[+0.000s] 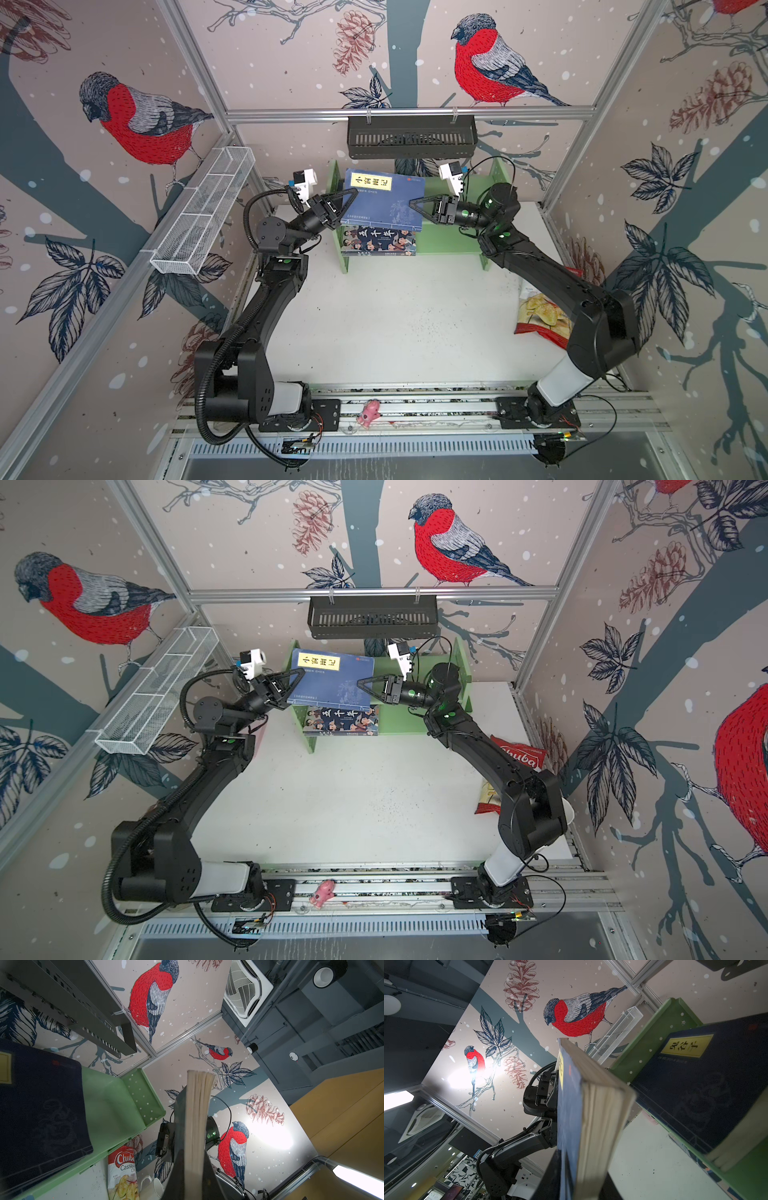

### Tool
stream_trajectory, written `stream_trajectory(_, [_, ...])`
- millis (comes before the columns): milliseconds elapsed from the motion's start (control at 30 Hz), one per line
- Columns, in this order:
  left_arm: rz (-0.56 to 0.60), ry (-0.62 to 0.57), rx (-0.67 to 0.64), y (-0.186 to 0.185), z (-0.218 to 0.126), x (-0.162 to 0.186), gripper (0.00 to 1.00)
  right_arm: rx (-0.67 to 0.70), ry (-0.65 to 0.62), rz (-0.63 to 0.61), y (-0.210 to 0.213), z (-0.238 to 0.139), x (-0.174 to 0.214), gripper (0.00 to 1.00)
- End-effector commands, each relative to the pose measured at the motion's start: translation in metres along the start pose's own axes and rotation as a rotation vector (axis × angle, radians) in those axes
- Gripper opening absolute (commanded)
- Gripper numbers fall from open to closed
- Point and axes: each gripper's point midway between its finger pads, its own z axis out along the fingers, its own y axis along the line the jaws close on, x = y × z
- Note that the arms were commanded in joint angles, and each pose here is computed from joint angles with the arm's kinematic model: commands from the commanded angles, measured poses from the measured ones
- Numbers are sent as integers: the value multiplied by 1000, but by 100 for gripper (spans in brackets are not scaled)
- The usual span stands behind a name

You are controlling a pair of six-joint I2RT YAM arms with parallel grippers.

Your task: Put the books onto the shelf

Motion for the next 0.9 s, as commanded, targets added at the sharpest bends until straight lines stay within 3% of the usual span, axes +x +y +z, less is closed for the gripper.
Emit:
stream_trajectory(0, [30,2,24,-8,-1,0,0,-48,7,-38,13,1,-3,6])
stream_trajectory(200, [49,-8,-1,-5,-3,0,1,-53,14,-48,19,-3,-8,1])
stream_trajectory(233, [57,-10,-6,-6,-4,0,12,-56,17,-54,21,-4,-10,0])
stream_trajectory(300, [92,-16,-22,-7,-7,-1,52,-47,15,-69,24,-7,-17,0])
stream_trajectory(333, [114,-16,-31,-7,-8,-1,65,-37,14,-75,24,-9,-20,1])
stream_trajectory(467, [190,-31,-102,-8,-16,-11,93,12,9,-94,18,-20,-33,0])
stream_trajectory(633, [271,-75,-190,-12,-29,-33,94,52,33,-88,3,-30,-41,0])
stream_trajectory(867, [355,-80,-167,-44,-24,-46,92,71,78,-30,-27,-22,-47,0])
